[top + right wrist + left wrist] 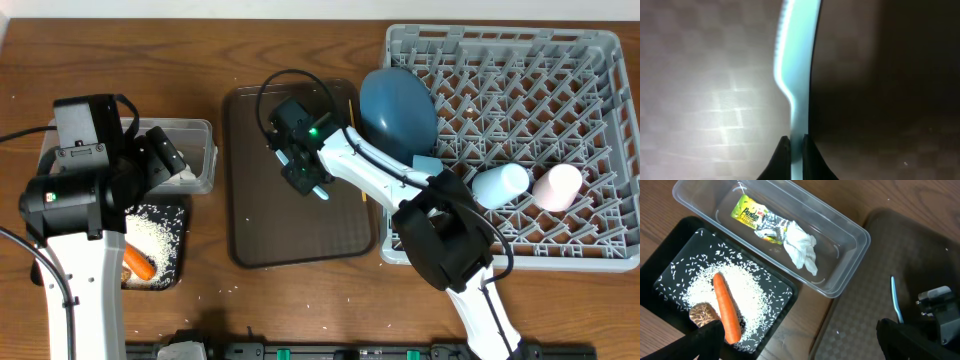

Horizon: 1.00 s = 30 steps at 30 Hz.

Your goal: Sort waste into correct bins and load items into the dishwasher rack

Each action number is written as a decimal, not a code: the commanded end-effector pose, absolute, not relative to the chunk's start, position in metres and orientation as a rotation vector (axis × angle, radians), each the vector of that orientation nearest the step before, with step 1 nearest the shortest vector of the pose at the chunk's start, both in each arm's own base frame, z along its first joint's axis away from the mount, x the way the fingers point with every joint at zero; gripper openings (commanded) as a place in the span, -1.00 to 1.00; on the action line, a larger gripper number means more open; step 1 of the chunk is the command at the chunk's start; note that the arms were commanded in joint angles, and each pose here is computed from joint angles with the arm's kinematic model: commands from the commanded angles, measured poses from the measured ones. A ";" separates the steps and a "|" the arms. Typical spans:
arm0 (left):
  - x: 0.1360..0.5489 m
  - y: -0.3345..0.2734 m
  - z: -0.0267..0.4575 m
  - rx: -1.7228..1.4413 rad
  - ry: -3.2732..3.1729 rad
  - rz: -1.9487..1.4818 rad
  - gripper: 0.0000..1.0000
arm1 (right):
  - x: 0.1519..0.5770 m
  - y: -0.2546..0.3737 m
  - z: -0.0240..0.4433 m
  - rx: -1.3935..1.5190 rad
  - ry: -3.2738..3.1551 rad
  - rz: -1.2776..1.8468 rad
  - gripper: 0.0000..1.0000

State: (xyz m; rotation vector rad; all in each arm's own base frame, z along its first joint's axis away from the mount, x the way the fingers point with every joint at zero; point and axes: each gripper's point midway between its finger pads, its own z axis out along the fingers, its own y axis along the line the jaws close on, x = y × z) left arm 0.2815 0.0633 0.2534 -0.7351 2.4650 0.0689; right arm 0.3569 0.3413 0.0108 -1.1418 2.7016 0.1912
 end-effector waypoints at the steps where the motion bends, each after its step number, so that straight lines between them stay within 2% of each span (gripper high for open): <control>1: 0.280 0.066 0.254 -0.739 2.463 0.082 0.96 | 0.352 0.339 -0.002 -1.182 2.716 0.162 -0.97; 6: 0.280 0.066 0.254 -0.739 2.463 0.082 0.96 | 0.361 0.326 0.007 -1.173 2.675 -0.045 -0.98; 15: 0.280 0.066 0.254 -0.739 2.463 0.082 0.96 | 0.350 0.338 0.014 -1.192 2.657 -0.038 -0.98; 23: 0.280 0.066 0.254 -0.739 2.463 0.082 0.96 | 0.368 0.323 0.015 -1.078 2.694 -0.021 -0.98; 27: 0.280 0.066 0.254 -0.739 2.463 0.082 0.96 | 0.364 0.324 0.014 -1.115 2.710 0.038 -0.98; 30: 0.280 0.066 0.254 -0.739 2.463 0.082 0.96 | 0.355 0.324 0.013 -1.223 2.694 0.042 -0.19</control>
